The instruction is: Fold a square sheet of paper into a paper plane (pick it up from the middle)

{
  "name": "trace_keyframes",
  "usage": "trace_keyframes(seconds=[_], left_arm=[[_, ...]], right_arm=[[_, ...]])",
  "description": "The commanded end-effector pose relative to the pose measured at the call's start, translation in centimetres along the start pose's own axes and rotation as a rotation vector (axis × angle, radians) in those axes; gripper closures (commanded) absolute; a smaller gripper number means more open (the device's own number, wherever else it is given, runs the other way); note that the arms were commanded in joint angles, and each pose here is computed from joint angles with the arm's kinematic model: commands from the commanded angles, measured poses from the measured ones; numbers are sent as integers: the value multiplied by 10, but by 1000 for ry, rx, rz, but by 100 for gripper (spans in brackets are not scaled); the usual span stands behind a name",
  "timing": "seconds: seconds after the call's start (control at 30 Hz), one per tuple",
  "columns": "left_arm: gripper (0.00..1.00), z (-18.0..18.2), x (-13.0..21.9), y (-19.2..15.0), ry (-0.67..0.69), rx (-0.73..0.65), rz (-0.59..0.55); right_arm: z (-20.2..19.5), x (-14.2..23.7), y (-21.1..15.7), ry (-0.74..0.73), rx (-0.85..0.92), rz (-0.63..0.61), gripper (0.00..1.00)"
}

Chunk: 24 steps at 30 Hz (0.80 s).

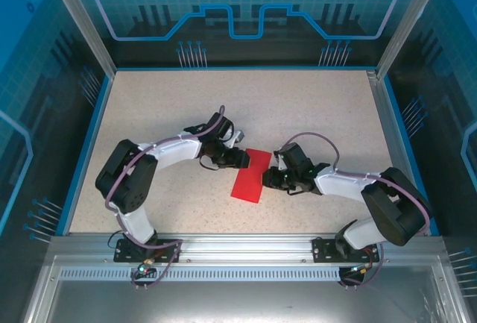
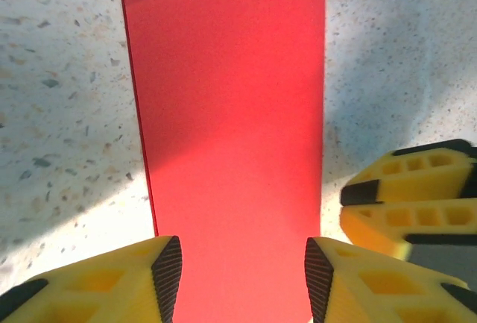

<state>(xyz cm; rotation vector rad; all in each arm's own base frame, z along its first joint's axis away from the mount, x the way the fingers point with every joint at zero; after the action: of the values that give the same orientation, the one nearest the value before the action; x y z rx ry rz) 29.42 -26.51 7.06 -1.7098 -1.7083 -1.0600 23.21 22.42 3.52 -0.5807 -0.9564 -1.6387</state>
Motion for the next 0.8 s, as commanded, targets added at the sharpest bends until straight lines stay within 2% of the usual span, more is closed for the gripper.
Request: trace_keyframes(seconds=[0.0,0.23,0.43,0.77], left_arm=[[46,3,15,-11,40,7,5],[38,21,21,-47,65,118,26],[35,21,22,-73,29,207,23],[35,16,11,-85,-31,267,6]], right_arm=[[3,0,-4,14,-38,-16,75],[6,-2,-7,10,-32,-16,75],[5,-4,-8,1,-29,-18,78],[3,-12,-15,-16,-26,7,82]])
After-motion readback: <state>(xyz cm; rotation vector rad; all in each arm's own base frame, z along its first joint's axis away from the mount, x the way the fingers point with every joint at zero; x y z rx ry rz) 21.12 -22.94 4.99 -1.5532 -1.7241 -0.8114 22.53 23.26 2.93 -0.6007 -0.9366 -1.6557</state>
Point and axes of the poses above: each hand's point on the last joint's axis, 136 mm out from that joint toward the fingers, its own x axis back along the fingers, its own z axis along the line the jaws close on, y = z × x, the point moved 1 cm from there along x, back along the fingers, and after that the axes turned 3 degrees about x, right-handed, at the moved point
